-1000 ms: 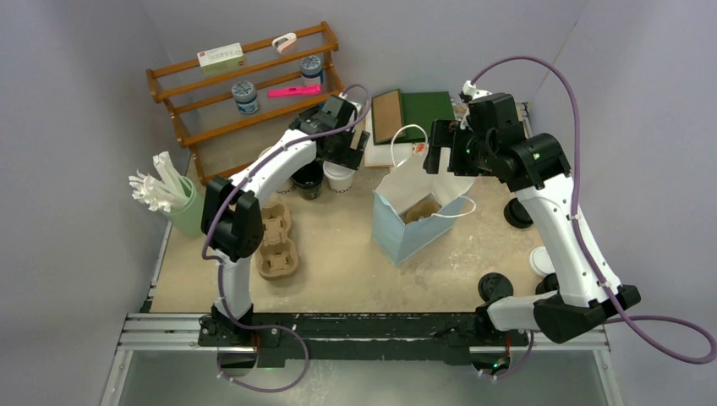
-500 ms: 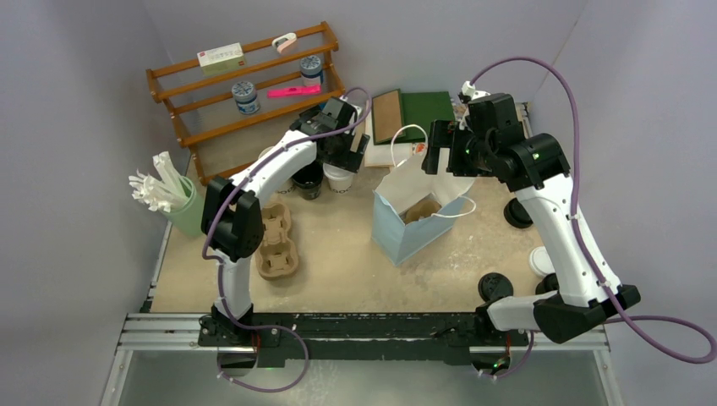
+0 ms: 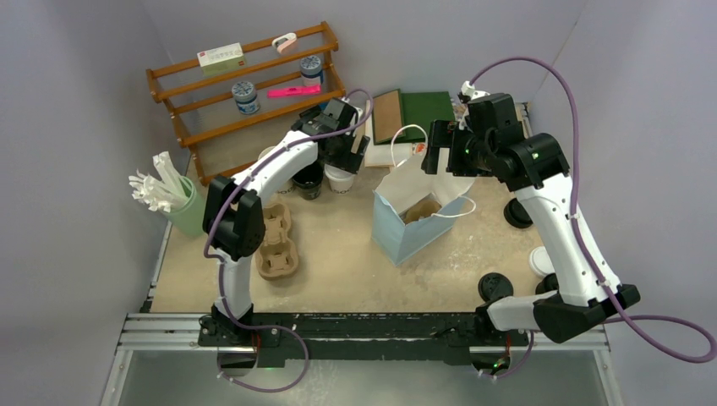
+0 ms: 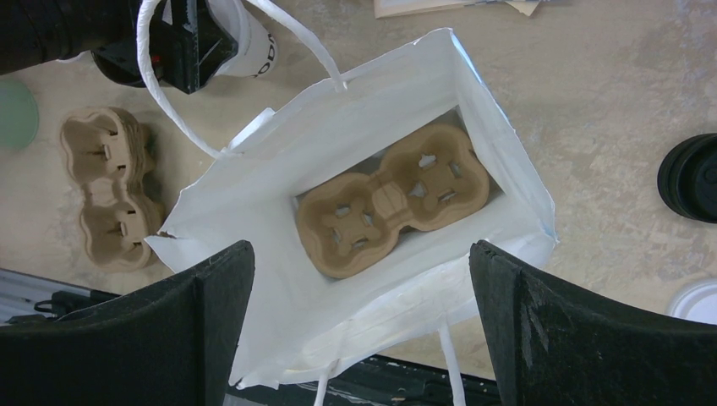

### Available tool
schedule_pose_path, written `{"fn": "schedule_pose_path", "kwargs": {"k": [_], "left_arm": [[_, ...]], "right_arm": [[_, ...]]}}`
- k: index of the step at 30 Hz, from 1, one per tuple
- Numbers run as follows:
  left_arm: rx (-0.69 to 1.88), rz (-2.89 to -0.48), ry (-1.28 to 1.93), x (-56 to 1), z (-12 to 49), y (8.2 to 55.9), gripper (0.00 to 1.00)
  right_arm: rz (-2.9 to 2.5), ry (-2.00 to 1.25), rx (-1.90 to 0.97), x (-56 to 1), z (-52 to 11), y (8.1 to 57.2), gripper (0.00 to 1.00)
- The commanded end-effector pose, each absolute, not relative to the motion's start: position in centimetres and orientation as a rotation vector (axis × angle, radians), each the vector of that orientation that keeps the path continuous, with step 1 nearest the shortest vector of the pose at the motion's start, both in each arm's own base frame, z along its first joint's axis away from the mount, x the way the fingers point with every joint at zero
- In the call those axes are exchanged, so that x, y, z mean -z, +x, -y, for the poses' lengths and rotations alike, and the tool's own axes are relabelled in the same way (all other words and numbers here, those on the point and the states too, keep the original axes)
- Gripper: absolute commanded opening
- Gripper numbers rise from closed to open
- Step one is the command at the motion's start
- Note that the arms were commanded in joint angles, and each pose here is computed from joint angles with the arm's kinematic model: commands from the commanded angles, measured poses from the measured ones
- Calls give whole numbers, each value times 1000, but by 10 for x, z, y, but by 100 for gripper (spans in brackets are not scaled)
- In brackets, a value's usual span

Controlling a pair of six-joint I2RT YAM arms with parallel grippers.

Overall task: Pack the takeout coffee
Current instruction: Pick up the coffee cup from the center of the board.

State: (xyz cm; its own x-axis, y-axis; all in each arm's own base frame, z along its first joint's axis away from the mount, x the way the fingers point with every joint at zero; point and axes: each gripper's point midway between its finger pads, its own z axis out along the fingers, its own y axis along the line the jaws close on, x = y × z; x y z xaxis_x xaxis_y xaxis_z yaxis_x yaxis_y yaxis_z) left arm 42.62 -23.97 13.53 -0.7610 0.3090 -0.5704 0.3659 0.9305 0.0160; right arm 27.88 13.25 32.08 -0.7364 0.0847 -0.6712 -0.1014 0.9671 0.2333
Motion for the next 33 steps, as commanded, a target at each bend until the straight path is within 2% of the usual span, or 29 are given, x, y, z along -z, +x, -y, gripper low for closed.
{"fn": "schedule_pose_path", "kwargs": {"k": [1, 4, 6, 20, 25, 33], "left_arm": [[119, -2499, 502, -132, 242, 427, 85], [127, -2487, 501, -137, 244, 428, 74], [134, -2472, 500, -145, 245, 429, 71], [319, -2314, 394, -242, 251, 413, 67], [430, -2228, 328, -302, 249, 392, 66], [699, -1906, 329, -429, 243, 332, 65]], "right_arm": [[-2351, -22, -324, -329, -131, 281, 99], [-2353, -26, -316, -329, -130, 282, 99], [-2355, -26, -302, -328, -128, 282, 99], [-2315, 44, -35, -346, -83, 292, 99], [-2356, 92, 16, -331, -69, 295, 99], [-2425, 152, -67, -310, -76, 292, 96]]}}
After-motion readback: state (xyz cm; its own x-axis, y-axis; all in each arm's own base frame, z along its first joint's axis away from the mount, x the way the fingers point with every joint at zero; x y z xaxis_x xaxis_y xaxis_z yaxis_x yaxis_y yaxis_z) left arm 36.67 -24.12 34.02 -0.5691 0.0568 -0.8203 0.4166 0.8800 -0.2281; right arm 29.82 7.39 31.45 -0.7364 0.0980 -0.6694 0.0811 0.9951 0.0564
